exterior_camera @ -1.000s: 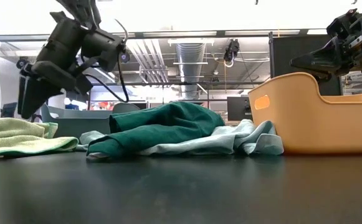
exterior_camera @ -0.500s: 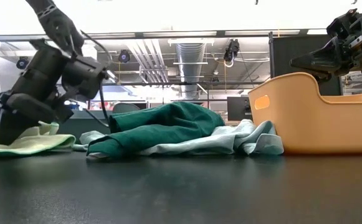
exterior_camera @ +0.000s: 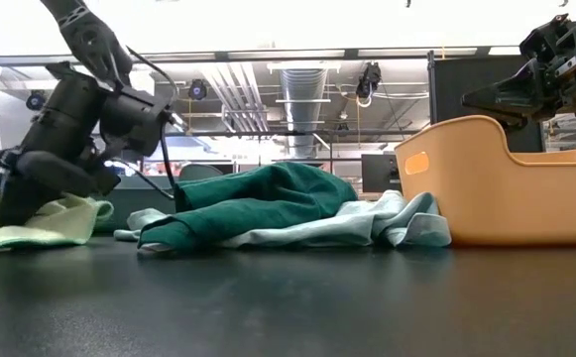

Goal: Sort towels by color in basket
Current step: Put the left khaki towel into the blue bin

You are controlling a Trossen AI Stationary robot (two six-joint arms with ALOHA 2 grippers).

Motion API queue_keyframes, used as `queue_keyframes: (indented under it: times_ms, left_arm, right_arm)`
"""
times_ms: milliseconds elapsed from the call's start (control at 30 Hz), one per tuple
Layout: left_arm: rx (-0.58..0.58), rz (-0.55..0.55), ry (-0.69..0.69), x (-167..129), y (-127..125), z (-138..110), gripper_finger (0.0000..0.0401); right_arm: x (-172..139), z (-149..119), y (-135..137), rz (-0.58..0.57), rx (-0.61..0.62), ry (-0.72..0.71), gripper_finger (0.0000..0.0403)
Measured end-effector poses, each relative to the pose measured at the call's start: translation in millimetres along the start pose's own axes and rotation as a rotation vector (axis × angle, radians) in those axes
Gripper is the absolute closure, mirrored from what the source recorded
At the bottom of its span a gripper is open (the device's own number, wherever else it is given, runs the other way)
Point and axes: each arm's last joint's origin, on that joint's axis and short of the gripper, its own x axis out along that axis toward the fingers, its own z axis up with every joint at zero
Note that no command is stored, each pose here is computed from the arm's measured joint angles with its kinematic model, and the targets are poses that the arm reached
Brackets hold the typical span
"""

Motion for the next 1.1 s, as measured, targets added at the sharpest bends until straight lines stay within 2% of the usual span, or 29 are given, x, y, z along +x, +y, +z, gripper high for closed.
queue_keyframes:
  times_ms: [167, 300, 400, 533, 700, 767, 867, 967, 1100]
  left_arm:
    - [-0.016, 0.066, 0.051, -38.3, -0.9, -2.3, 0.0392]
    - [0.013, 0.095, -0.036, -91.0, -4.6, 0.0, 0.0394]
    - [0.025, 0.124, -0.192, -138.9, -2.8, 0.5, 0.0393]
    - [-0.022, 0.124, -0.509, -200.9, 13.0, 7.0, 0.0393]
    - [-0.185, 0.356, -0.851, -258.4, 50.9, 10.2, 0.0393]
    - [-0.253, 0.431, -0.918, -272.1, 66.4, 11.8, 0.0393]
    - [-0.339, 0.437, -0.958, -282.9, 83.7, 18.4, 0.0393]
    - [-0.375, 0.41, -0.947, -282.4, 93.8, 27.0, 0.0393]
    - [-0.376, 0.408, -0.907, -267.8, 95.0, 41.5, 0.0393]
  right_arm:
    - [0.0, 0.0, 0.0, 0.0, 0.0, 0.0, 0.039]
    - [0.0, 0.0, 0.0, 0.0, 0.0, 0.0, 0.039]
    - [0.0, 0.1, 0.0, 0.0, 0.0, -0.001, 0.039]
    - [0.0, 0.2, 0.0, 0.0, 0.0, -0.002, 0.039]
    - [0.0, 0.4, 0.0, 0.0, 0.0, -0.004, 0.039]
    - [0.0, 0.4, 0.0, 0.0, 0.0, -0.005, 0.039]
    - [0.0, 0.3, 0.0, 0.0, 0.0, -0.005, 0.039]
    - [0.0, 0.4, 0.0, 0.0, 0.0, -0.006, 0.039]
    - [0.0, 0.4, 0.0, 0.0, 0.0, -0.006, 0.039]
